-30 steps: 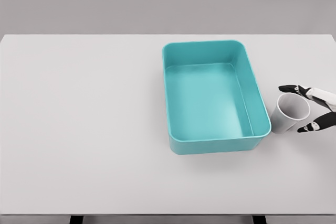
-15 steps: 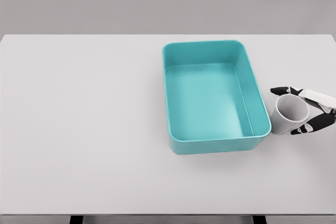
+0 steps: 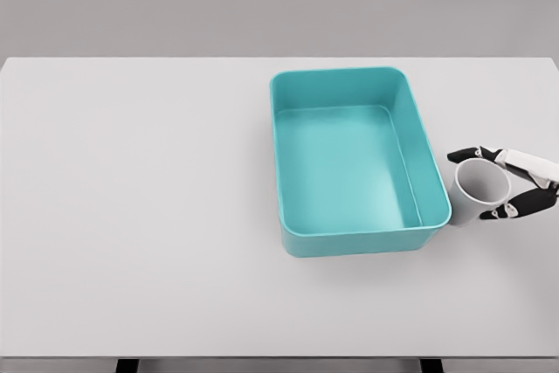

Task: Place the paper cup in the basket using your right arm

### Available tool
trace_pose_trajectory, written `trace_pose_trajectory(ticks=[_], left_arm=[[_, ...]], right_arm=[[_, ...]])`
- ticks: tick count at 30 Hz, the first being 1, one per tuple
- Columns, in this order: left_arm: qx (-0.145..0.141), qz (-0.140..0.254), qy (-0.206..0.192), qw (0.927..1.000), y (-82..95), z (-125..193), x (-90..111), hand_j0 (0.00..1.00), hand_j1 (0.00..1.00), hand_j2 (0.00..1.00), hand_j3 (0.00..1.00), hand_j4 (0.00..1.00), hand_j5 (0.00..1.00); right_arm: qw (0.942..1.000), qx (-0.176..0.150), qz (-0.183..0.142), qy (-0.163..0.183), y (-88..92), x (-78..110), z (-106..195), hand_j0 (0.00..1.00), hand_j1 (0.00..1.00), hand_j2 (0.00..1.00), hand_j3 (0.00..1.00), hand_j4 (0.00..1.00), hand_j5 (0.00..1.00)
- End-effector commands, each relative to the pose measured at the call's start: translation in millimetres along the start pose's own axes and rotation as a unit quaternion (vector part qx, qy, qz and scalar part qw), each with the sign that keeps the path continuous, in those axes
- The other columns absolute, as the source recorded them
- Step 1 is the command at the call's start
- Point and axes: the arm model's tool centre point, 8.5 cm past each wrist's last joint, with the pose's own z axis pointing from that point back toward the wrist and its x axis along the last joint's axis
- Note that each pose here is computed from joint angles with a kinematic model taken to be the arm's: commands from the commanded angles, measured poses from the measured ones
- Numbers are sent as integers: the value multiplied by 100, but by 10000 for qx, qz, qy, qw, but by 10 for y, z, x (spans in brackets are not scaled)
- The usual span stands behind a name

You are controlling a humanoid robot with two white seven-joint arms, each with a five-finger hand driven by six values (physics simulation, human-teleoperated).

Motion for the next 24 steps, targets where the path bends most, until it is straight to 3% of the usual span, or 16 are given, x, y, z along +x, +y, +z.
trace_pose_trajectory(ticks=[1, 4, 9, 18, 24], left_arm=[[0, 0, 2, 10000, 1, 0, -1, 100, 100, 100, 100, 100, 100], [0, 0, 2, 10000, 1, 0, -1, 100, 100, 100, 100, 100, 100], [0, 0, -6, 10000, 1, 0, 1, 100, 100, 100, 100, 100, 100], [0, 0, 2, 10000, 1, 0, -1, 100, 100, 100, 100, 100, 100], [0, 0, 2, 10000, 1, 0, -1, 100, 100, 100, 100, 100, 100]], right_arm=[[10000, -36, -37, -22, -12, 8, 4, 84, 84, 84, 84, 84, 84], [10000, -64, -67, -11, -14, -7, 13, 75, 75, 75, 75, 75, 75], [9991, -299, -266, -121, -81, -3, 41, 70, 70, 70, 70, 70, 70], [9971, -612, -348, -275, -221, 50, 89, 69, 69, 69, 69, 69, 69], [9924, -1064, -415, -467, -431, 117, 181, 69, 69, 69, 69, 69, 69]])
